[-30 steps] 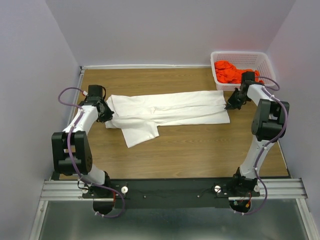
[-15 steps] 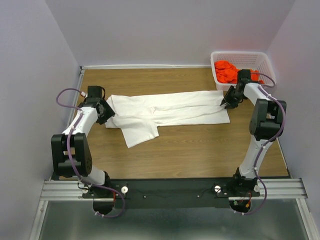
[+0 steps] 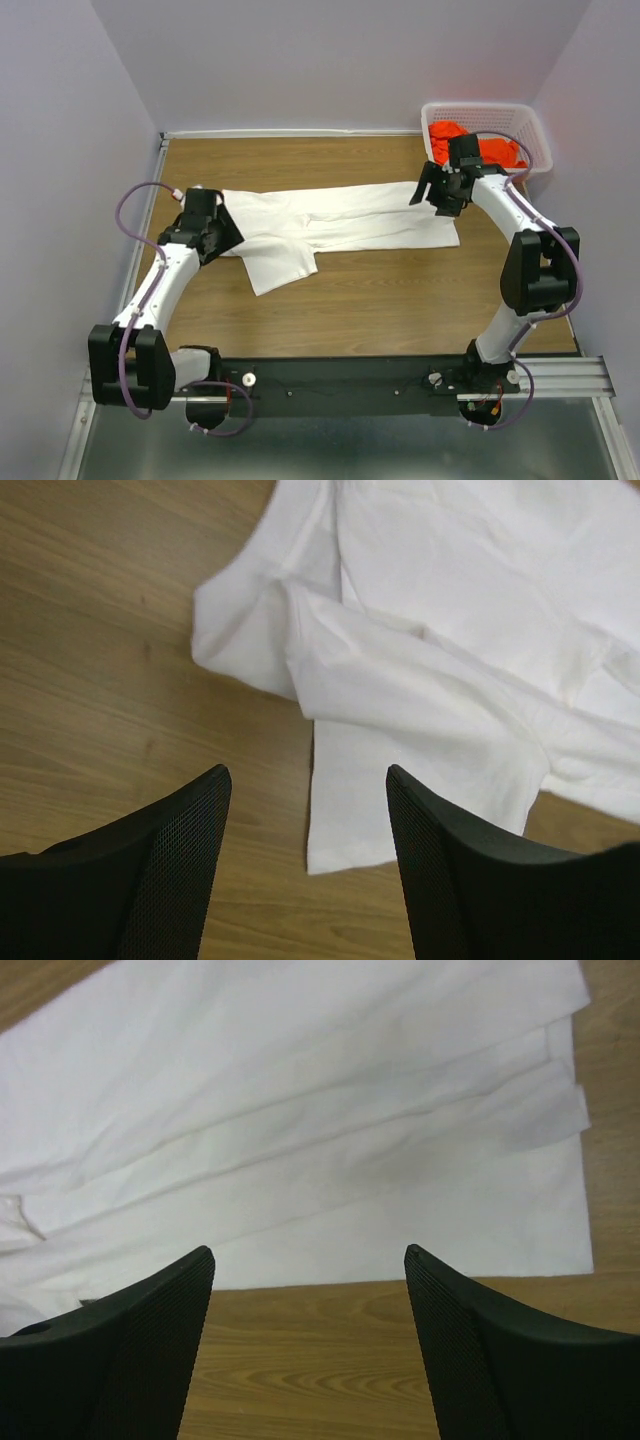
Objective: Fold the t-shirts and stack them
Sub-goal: Fold the tshirt
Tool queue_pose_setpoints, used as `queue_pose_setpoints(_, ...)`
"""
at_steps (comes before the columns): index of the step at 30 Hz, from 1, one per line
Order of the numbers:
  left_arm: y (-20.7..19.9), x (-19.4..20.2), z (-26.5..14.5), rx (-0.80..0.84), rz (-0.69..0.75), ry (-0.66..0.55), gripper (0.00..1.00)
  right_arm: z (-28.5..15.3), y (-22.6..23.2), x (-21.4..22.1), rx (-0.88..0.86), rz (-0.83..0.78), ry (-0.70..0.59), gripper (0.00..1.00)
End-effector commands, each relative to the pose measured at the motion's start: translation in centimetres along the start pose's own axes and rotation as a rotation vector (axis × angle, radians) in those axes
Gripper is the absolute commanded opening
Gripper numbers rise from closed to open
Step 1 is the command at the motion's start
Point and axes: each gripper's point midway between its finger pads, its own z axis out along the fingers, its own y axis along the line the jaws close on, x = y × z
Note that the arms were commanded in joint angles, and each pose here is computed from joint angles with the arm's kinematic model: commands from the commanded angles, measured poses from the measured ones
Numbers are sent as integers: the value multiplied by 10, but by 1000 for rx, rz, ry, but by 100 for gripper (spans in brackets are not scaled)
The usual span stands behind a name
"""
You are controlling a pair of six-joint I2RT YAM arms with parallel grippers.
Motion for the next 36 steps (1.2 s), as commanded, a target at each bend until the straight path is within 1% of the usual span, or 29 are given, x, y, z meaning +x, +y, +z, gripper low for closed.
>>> queue_pose_setpoints(1,-7,55,0,-10,145,128,72,4,1,27,10,-26,39,84)
queue_pose_setpoints(3,-15,79,4,1,201,186,72,4,5,33,-1,-34,45,85)
queue_pose_setpoints(7,-29,108,11,25,257,258,68,6,4,42,-4,-33,63,85)
queue_pose_setpoints(11,-34,121,18,-3,312,273,58,5,4,51,-19,-33,79,85)
queue_pose_setpoints(15,-30,137,30,-46,358,312,54,8,2,60,-24,-34,105,85)
queue_pose_setpoints(20,-29,153,38,-69,395,343,52,12,0,69,-27,-31,127,85)
queue_pose_setpoints(22,-25,160,40,-88,409,354,50,13,0,69,-31,-33,127,85)
queue_pose_setpoints(26,-22,166,42,-106,419,364,39,17,1,74,-44,-33,149,85)
queue_pose_setpoints(27,-23,166,41,-104,422,363,31,18,2,75,-50,-30,153,85)
queue_pose_setpoints(29,-23,163,41,-109,417,355,21,19,2,76,-51,-29,156,85)
queue_pose_setpoints(30,-24,160,40,-112,415,343,12,19,2,74,-52,-28,151,85)
queue_pose_setpoints(31,-28,155,39,-107,410,330,8,19,3,74,-52,-32,150,85)
queue_pose_setpoints(32,-31,151,39,-104,409,315,1,18,3,73,-54,-32,147,85)
queue_pose_setpoints(33,-35,146,37,-94,405,300,0,18,4,72,-54,-36,143,85)
queue_pose_setpoints(36,-56,120,34,-62,404,232,0,16,4,68,-53,-42,130,85)
